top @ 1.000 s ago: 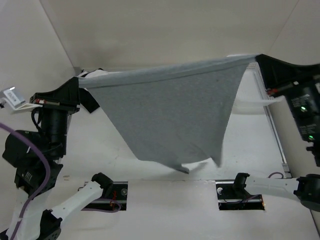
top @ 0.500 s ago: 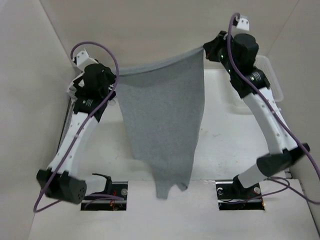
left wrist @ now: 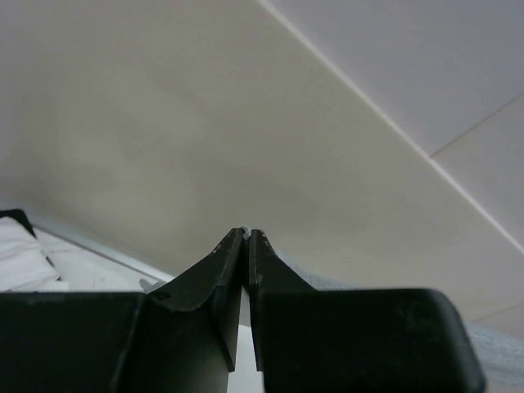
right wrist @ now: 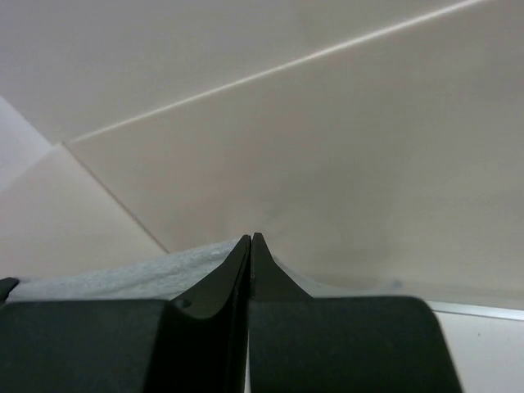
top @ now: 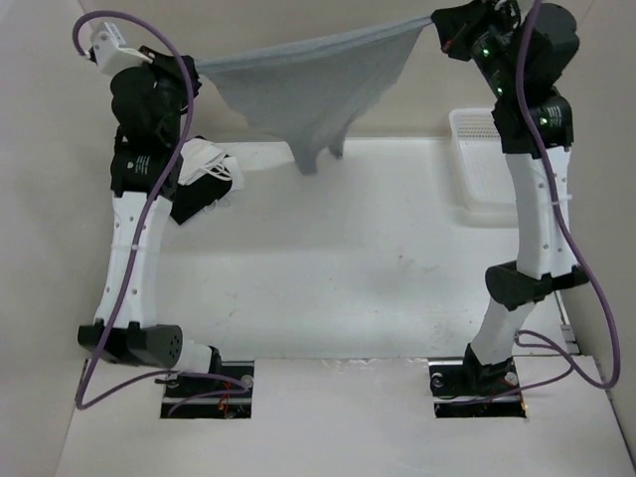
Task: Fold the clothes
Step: Flatten the tank top out, then fold the tank top
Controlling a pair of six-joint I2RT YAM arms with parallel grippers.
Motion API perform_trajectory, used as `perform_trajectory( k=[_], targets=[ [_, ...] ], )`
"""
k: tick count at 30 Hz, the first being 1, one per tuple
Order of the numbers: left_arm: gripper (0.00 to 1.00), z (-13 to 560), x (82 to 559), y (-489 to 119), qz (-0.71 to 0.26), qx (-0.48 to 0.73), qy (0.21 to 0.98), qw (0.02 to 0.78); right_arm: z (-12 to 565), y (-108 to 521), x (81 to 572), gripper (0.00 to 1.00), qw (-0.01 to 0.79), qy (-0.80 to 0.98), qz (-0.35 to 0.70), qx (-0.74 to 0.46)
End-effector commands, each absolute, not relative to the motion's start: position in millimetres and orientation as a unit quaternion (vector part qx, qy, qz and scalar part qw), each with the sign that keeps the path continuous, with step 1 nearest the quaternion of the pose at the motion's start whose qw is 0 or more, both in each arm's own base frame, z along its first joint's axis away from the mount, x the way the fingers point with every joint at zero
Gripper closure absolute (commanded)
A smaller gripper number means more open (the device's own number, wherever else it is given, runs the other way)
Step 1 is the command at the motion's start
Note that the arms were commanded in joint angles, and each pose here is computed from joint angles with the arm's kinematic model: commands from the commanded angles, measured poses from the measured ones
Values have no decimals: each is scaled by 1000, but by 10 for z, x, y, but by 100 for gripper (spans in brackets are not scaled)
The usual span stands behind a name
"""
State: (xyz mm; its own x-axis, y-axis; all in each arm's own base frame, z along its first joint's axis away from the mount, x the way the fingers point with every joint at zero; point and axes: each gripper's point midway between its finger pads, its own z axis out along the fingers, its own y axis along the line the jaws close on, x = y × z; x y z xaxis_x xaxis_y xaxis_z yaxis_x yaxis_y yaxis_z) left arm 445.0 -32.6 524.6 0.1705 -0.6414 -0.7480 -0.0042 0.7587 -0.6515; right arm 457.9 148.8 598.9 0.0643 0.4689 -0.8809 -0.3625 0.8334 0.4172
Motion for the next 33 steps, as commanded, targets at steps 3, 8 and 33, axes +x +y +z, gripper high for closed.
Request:
perform_trajectory(
  k=[3,8,33],
  targets=[
    [99,5144,4136,-310,-231,-268,597,720,6129,1394,4100,100,739,610,285,26],
    [99,4527,3915,-293,-217,-277,629,693,5352,1417,3735,100,715,641,277,27],
    [99,2197,1932,-524,-216,-312,774,506,1788,2045,1204,100,396,829,393,19]
  ],
)
